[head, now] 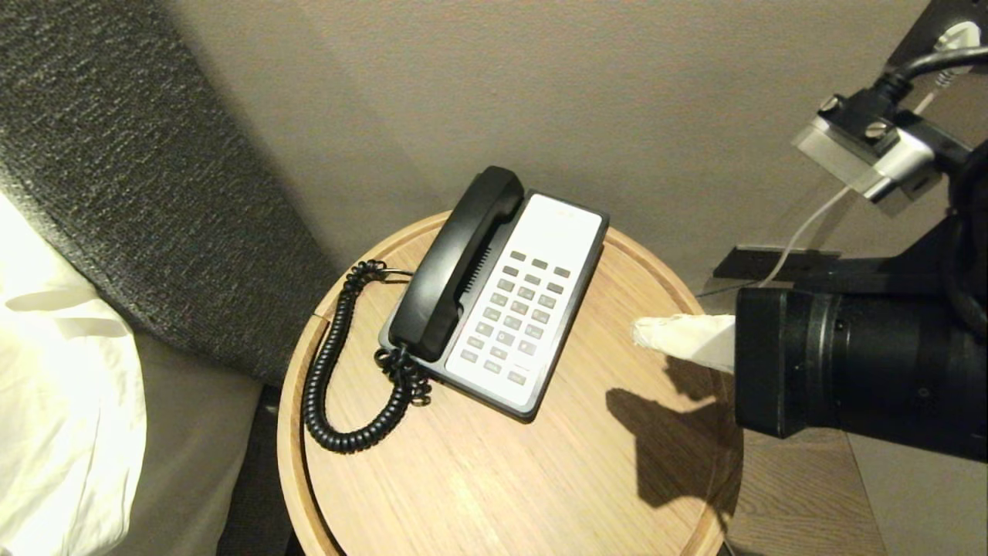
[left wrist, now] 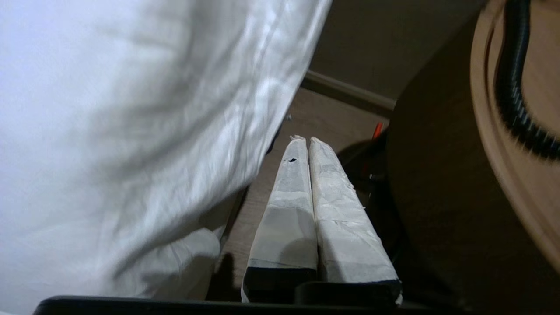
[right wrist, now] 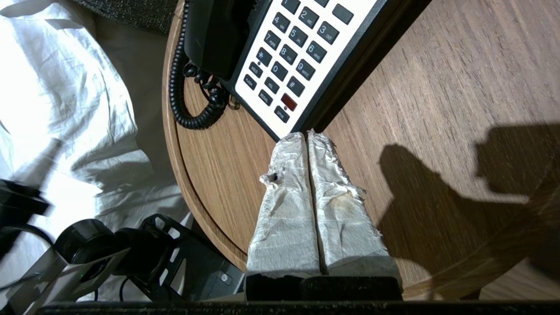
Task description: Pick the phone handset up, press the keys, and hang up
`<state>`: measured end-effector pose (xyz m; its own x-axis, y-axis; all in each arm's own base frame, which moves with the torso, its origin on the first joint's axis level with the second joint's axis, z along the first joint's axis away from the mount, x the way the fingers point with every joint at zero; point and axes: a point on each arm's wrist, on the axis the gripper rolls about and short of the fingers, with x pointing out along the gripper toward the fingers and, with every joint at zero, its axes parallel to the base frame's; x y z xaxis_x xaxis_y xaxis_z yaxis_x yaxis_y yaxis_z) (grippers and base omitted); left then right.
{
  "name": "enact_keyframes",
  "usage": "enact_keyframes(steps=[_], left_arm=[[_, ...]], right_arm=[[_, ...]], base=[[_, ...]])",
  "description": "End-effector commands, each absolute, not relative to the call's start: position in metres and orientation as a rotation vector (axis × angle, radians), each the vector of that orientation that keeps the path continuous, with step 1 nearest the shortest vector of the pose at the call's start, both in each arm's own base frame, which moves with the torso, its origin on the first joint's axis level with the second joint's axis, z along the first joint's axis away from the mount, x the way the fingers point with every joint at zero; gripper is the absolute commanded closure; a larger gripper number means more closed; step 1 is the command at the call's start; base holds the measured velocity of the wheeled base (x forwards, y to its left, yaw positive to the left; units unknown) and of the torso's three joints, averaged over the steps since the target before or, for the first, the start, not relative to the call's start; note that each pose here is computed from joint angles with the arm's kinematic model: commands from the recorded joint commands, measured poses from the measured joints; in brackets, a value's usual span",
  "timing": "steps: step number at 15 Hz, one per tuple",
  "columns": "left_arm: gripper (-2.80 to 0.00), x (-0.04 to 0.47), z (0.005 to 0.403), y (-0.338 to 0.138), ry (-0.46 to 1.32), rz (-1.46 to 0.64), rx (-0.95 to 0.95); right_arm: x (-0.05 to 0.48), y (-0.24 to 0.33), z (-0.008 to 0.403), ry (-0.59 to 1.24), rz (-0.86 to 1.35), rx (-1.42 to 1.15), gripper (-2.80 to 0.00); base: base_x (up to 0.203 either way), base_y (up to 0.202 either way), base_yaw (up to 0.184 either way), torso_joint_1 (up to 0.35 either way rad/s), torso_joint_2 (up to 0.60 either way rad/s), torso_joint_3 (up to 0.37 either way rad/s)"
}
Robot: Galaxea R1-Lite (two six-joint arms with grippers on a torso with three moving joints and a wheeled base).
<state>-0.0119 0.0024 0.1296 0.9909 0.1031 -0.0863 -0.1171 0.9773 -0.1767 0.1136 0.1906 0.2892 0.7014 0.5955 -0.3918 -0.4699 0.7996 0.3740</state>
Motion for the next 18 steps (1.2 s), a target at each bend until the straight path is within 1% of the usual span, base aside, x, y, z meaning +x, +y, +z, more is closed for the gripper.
enact_keyframes(steps=[1,3,6,8,15,18], left_arm=[[0.00,-0.023,0.101,0.002,0.024,0.083,-0.133],[0.00,-0.026,0.083,0.001,-0.009,0.045,-0.069],[0.00,-0.022,0.074,0.000,-0.013,0.016,0.001],[0.00,-0.020,0.074,0.000,-0.051,-0.002,0.076],[0.00,-0.020,0.074,0.000,-0.058,0.000,0.063],[0.00,-0.020,0.074,0.000,-0.058,0.000,0.063]], right_arm=[[0.112,0.187,0.292,0.512,0.600,0.266,0.00],[0.111,0.185,0.293,0.509,0.601,0.269,0.00],[0.109,0.181,0.292,0.509,0.600,0.270,0.00],[0.106,0.177,0.292,0.507,0.599,0.271,0.00],[0.104,0.167,0.289,0.498,0.570,0.270,0.00],[0.099,0.150,0.296,0.458,0.542,0.297,0.00]], base=[[0.000,0.000,0.000,0.000,0.00,0.000],[0.000,0.000,0.000,0.000,0.00,0.000],[0.000,0.000,0.000,0.000,0.00,0.000],[0.000,0.000,0.000,0.000,0.00,0.000],[0.000,0.000,0.000,0.000,0.00,0.000],[0.000,0.000,0.000,0.000,0.00,0.000]])
